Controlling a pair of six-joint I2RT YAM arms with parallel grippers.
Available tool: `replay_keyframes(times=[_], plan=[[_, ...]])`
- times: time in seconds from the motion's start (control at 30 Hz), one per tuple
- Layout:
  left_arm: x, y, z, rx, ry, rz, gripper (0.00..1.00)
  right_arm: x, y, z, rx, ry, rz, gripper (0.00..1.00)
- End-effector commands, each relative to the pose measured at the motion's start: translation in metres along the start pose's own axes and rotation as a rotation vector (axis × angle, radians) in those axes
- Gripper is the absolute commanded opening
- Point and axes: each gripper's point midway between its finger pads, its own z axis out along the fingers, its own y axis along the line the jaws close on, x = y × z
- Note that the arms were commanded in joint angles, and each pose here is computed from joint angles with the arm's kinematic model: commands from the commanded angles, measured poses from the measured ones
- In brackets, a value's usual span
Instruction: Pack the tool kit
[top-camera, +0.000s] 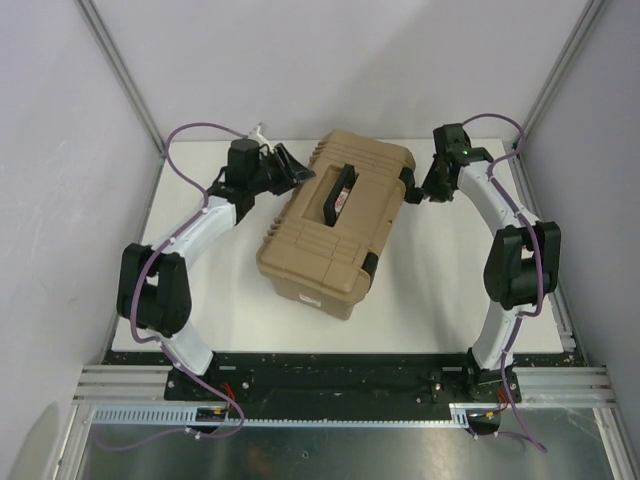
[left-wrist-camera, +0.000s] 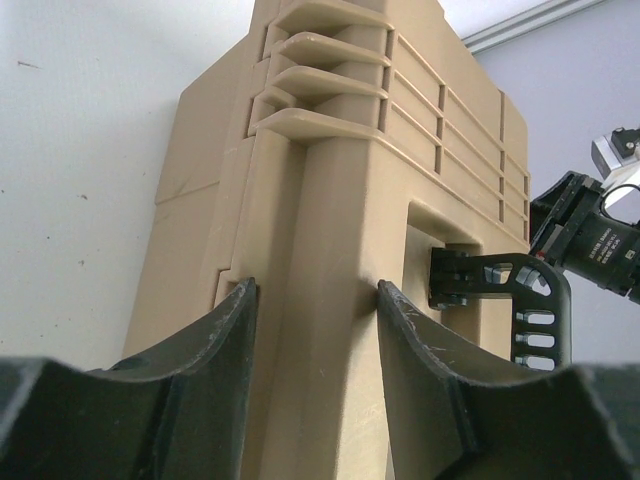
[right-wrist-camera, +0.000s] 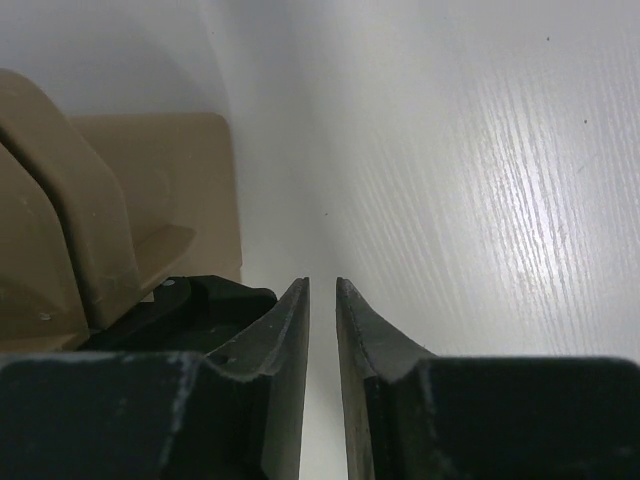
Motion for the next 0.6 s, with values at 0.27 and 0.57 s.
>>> replay_keyframes(times=[0.27, 0.57], plan=[[0.183, 0.063, -0.020, -0.203, 0.648, -0.171, 0.45, -0.012, 0.037, -0.008, -0.098, 0.003, -0.015, 0.22], [0.189, 0.068, -0.019, -0.207, 0.667, -0.169, 0.44, -0.006, 0.064, -0.005, -0.142, 0.042, -0.031, 0.19]])
